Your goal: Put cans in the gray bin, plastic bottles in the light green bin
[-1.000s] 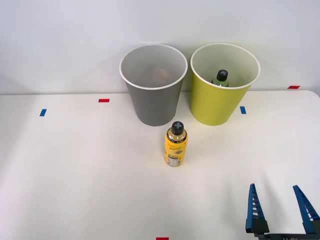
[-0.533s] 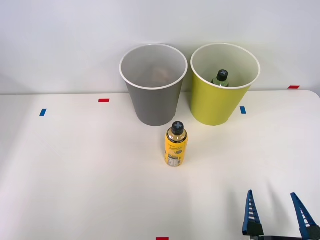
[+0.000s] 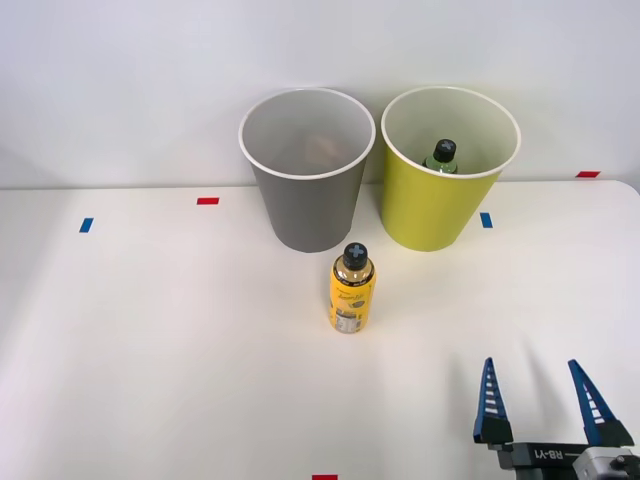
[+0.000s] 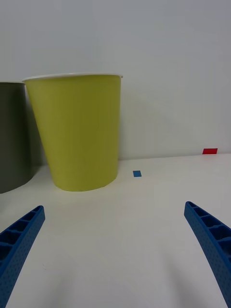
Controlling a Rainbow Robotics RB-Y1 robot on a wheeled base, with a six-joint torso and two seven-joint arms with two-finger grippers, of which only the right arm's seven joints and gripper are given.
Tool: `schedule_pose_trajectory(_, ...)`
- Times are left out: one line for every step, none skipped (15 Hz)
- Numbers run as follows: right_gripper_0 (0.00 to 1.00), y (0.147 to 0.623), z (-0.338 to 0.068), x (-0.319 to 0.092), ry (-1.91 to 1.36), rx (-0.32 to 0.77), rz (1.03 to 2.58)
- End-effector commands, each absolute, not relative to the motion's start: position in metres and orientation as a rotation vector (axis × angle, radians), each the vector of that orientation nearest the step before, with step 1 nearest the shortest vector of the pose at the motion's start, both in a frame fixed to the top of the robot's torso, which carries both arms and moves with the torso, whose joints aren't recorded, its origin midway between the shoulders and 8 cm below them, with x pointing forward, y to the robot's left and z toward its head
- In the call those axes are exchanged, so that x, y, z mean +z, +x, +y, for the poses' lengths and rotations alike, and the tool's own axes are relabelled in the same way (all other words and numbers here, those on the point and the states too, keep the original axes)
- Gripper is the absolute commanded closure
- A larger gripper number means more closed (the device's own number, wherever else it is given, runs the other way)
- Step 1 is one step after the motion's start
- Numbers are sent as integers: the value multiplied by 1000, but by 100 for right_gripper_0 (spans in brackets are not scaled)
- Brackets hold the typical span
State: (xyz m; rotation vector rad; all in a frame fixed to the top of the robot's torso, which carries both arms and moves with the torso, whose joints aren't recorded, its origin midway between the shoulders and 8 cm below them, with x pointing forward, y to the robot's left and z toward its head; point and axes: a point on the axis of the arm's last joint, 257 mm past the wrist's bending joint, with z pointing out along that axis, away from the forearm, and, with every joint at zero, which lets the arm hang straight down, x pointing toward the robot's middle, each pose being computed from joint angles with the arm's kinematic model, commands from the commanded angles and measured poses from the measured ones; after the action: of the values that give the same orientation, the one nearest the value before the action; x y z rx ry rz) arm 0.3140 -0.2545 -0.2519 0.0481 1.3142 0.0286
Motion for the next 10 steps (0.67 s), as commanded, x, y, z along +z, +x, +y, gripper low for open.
schedule_pose_trajectory(0, 317, -244, -251, 67, 98, 1309)
schedule_pose_trajectory(0, 313, -240, -254, 84, 141, 1318)
schedule_pose_trajectory(0, 311, -237, -256, 94, 168, 1326)
schedule_pose_trajectory(0, 307, -236, -260, 110, 197, 1338)
schedule_pose_trajectory(0, 302, -237, -264, 124, 222, 1351)
schedule_pose_trajectory(0, 295, -239, -267, 130, 233, 1360)
schedule_pose_trajectory(0, 288, -240, -270, 124, 224, 1369)
schedule_pose_trajectory(0, 280, -243, -273, 127, 215, 1381)
schedule_pose_trajectory(0, 271, -246, -277, 124, 203, 1394)
schedule_pose_trajectory(0, 263, -248, -281, 125, 194, 1409)
